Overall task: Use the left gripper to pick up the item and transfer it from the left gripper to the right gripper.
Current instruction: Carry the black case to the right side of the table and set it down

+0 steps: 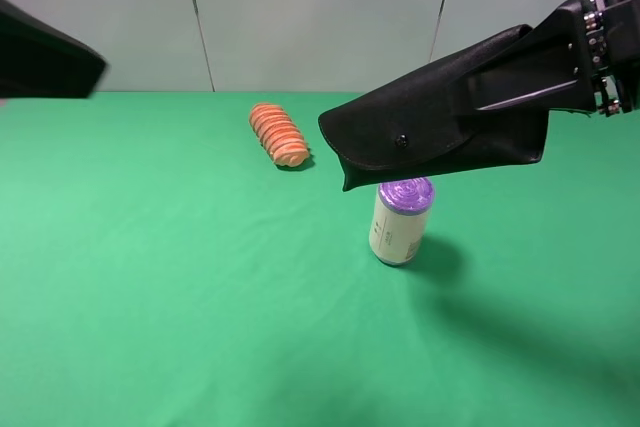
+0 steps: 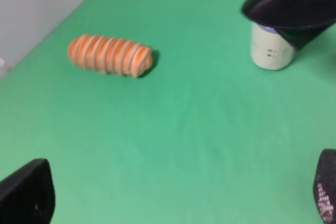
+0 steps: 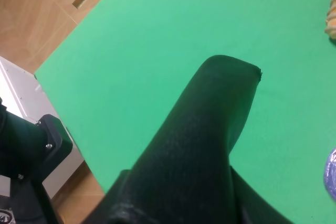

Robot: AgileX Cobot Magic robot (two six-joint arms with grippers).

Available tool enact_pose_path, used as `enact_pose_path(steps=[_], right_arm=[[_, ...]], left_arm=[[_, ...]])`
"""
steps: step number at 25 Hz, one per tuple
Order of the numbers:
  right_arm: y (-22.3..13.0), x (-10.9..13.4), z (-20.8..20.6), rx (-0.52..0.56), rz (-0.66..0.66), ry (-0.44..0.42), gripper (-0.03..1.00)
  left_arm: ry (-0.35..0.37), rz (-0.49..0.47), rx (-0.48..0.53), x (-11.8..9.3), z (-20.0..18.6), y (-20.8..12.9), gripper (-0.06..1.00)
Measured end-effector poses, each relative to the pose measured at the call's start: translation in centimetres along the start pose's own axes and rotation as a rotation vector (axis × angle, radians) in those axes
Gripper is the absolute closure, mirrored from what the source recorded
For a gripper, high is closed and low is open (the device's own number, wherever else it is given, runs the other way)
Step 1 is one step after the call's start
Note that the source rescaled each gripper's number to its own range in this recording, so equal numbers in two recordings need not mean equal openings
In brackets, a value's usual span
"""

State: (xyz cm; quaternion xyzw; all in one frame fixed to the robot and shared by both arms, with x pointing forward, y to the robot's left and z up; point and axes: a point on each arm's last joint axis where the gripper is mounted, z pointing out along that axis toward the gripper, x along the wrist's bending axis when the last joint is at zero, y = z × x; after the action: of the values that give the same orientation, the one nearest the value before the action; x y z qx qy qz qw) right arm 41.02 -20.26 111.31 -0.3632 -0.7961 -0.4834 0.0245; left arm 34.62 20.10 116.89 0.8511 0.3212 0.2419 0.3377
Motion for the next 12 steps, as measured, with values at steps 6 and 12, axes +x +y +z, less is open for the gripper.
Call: enact_pose_path(steps=[6, 12], right_arm=[[0.0, 0.0, 0.0, 0.000, 0.000, 0.000, 0.94], [0.0, 0.0, 0.0, 0.001, 0.000, -0.001, 0.94]], left_arm=[[0.065, -0.164, -0.001, 0.9, -2.3, -4.9, -0.01], [0.069, -0.231, -0.027, 0.9, -3.2, -9.5, -0.01]])
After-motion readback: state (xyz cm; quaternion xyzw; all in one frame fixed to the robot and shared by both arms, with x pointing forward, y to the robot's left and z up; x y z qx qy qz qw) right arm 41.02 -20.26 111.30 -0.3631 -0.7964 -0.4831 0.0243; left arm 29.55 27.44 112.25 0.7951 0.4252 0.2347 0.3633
